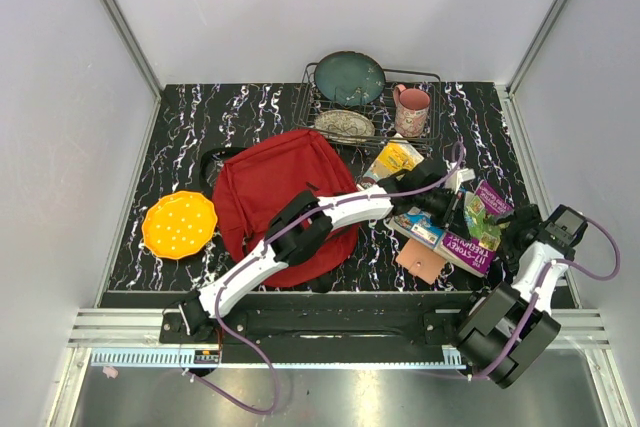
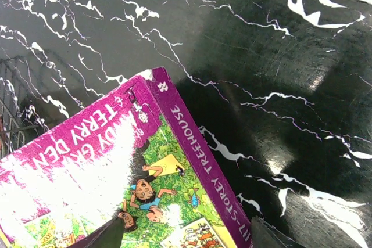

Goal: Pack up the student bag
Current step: Pick up the book at the corner of the board, then place the book at the center of the board.

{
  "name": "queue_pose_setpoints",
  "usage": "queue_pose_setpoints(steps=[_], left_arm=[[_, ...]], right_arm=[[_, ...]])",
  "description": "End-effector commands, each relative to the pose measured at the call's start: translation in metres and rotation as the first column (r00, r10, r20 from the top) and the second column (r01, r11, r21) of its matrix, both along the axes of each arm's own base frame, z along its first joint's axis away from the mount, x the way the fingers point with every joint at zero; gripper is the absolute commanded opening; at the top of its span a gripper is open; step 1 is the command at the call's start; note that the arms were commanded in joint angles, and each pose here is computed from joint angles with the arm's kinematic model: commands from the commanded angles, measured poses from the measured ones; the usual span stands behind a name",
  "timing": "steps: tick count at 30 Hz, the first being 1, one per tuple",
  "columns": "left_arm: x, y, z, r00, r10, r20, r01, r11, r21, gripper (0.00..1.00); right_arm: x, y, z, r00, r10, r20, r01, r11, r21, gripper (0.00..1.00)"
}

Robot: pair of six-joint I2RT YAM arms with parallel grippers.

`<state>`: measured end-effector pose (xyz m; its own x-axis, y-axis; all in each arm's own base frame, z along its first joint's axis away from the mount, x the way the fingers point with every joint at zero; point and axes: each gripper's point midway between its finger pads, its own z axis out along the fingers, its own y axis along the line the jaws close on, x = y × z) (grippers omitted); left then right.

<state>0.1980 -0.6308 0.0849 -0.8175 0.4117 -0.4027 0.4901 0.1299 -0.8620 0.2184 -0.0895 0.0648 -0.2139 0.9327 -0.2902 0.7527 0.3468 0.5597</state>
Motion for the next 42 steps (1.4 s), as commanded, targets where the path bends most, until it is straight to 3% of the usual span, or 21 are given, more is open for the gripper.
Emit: queue_pose_setpoints(steps=[1, 5, 10, 12, 22, 27, 31, 32, 35, 38, 42], left_arm=[[-0.028, -0.002, 0.017, 0.995, -0.098, -0.011, 0.097, 0.993, -0.07, 0.0], [-0.024, 0.001, 0.03, 0.995, -0.076, 0.06, 0.08, 0.995, -0.065, 0.0], [-0.009, 0.021, 0.052, 0.997, -0.048, 0.066, 0.054, 0.994, -0.1, 0.0], [-0.003, 0.03, 0.086, 0.995, -0.036, 0.095, 0.052, 0.984, -0.171, 0.0], [0.006, 0.064, 0.217, 0.983, 0.016, 0.183, 0.057, 0.921, -0.386, 0.0], [0.022, 0.086, 0.235, 0.957, 0.126, 0.262, -0.035, 0.945, -0.326, 0.0], [0.036, 0.119, 0.264, 0.904, 0.242, 0.351, -0.125, 0.937, -0.325, 0.0], [0.037, 0.125, 0.271, 0.901, 0.252, 0.354, -0.127, 0.932, -0.338, 0.0], [0.036, 0.142, 0.293, 0.878, 0.28, 0.389, -0.134, 0.923, -0.361, 0.0], [0.046, 0.157, 0.287, 0.841, 0.33, 0.429, -0.212, 0.93, -0.301, 0.0], [0.057, 0.174, 0.243, 0.812, 0.351, 0.467, -0.316, 0.936, -0.155, 0.0]], right_arm=[[0.02, 0.022, 0.033, 0.985, 0.082, 0.152, -0.095, 0.993, 0.076, 0.88], [0.017, 0.023, 0.041, 0.986, 0.064, 0.153, -0.076, 0.995, 0.07, 0.85], [0.008, 0.011, 0.039, 0.992, -0.02, 0.121, 0.018, 1.0, 0.016, 0.93], [0.001, -0.001, 0.038, 0.996, -0.053, 0.071, 0.056, 0.997, -0.047, 0.96], [-0.001, -0.012, 0.046, 0.987, -0.142, 0.075, 0.147, 0.987, -0.071, 0.99], [0.018, 0.011, 0.061, 0.977, -0.026, 0.211, 0.024, 1.0, 0.013, 0.99], [0.035, 0.046, 0.07, 0.928, 0.015, 0.373, -0.101, 0.972, 0.211, 0.97], [0.042, 0.052, 0.086, 0.887, 0.055, 0.458, -0.166, 0.965, 0.206, 0.97], [0.044, 0.058, 0.109, 0.845, 0.07, 0.53, -0.203, 0.959, 0.198, 0.97], [0.046, 0.065, 0.126, 0.827, 0.113, 0.551, -0.256, 0.948, 0.19, 0.97], [0.05, 0.072, 0.139, 0.805, 0.113, 0.583, -0.293, 0.929, 0.225, 0.97]])
